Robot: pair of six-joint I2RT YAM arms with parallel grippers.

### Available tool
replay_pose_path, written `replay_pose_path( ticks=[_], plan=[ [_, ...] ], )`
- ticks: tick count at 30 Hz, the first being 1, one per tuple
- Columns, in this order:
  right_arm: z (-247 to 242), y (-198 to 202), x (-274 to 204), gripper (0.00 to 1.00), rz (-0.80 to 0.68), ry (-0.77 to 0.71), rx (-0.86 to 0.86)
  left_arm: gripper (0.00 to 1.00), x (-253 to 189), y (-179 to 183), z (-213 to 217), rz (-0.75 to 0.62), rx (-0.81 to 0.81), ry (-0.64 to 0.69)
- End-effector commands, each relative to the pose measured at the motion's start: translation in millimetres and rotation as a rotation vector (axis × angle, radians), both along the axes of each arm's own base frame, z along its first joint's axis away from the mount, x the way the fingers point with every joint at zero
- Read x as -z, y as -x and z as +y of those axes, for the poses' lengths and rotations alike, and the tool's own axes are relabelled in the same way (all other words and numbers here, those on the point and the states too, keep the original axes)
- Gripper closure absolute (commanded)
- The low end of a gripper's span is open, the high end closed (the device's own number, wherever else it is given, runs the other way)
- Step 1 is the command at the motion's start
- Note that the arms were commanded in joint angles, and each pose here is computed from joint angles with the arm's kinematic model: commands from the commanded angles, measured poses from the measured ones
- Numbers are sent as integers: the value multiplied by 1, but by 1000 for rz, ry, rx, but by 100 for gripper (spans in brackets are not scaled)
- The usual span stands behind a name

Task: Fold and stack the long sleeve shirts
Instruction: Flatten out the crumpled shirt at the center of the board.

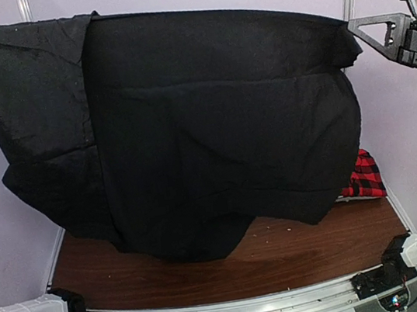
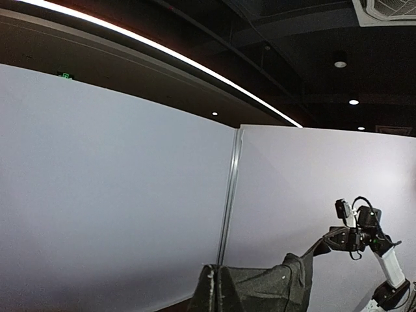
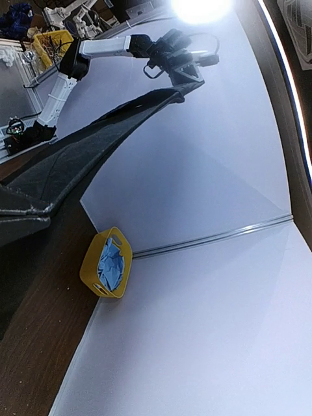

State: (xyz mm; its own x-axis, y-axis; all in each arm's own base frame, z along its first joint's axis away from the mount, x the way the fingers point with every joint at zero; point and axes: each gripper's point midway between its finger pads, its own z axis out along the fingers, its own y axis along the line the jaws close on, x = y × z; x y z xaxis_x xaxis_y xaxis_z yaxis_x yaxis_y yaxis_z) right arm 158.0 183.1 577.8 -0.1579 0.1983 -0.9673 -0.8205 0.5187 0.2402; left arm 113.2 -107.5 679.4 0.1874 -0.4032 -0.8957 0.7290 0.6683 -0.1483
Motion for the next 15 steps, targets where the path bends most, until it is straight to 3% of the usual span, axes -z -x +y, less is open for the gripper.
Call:
replay_pose_path(
  ticks=[1, 6, 7, 15],
  plan=[
    [-1, 1, 7, 100, 46, -42, -6, 100, -11, 15, 0, -37, 51, 49],
    [-3, -17, 32, 100, 97, -15, 67, 100, 12, -26, -11, 49, 55, 32],
    [-4, -37, 60, 100, 152, 18, 139, 100, 41, -73, -18, 135, 28, 25],
    [-17, -163, 175, 100, 326, 304, 568, 100, 175, -274, -20, 465, -291, -101]
  ],
)
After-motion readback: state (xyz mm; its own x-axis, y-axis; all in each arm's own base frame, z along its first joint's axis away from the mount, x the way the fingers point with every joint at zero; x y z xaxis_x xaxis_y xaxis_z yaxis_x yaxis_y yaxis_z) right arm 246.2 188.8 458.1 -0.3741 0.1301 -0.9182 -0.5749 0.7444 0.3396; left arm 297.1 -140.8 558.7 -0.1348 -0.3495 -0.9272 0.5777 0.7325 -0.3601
